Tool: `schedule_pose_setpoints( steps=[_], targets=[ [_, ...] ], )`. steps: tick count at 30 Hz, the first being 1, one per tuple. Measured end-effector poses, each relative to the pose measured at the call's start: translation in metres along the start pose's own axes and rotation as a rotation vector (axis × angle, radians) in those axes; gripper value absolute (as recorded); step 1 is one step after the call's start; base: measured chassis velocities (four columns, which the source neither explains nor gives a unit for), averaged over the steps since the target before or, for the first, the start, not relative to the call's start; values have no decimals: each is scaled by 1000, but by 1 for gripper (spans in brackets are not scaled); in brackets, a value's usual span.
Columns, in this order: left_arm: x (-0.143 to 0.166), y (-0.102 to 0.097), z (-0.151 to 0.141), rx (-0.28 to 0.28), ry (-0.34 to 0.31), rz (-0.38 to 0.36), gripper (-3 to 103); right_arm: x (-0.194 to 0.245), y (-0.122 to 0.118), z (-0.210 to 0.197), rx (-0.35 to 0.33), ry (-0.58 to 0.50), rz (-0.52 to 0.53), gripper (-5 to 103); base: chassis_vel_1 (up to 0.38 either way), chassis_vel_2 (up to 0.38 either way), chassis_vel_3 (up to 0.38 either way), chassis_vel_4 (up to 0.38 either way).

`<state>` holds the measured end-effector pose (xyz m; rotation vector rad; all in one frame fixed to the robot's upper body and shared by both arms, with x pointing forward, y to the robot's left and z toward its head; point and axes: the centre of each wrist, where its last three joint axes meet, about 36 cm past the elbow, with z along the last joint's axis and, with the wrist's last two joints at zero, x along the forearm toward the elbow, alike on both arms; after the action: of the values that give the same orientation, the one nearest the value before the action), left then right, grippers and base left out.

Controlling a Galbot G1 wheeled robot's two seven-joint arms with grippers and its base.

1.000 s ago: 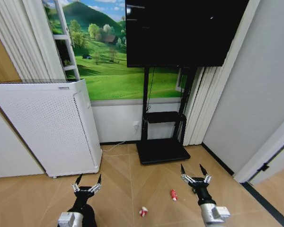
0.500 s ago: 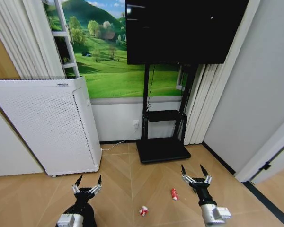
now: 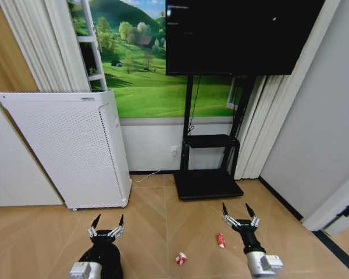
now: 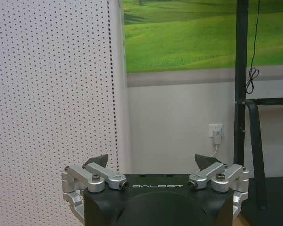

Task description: Pick up the trash bin and place the garbage on the floor into it.

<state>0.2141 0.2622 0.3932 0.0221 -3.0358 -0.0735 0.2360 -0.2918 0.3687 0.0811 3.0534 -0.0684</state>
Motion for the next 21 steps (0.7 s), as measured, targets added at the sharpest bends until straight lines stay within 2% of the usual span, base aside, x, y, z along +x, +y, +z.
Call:
schedule_pose_setpoints(
  steps=[21],
  targets=[
    [-7,3,7,-6,0,8,100,3,2,4,-3,14,14,100,0,0,0,0]
  ],
)
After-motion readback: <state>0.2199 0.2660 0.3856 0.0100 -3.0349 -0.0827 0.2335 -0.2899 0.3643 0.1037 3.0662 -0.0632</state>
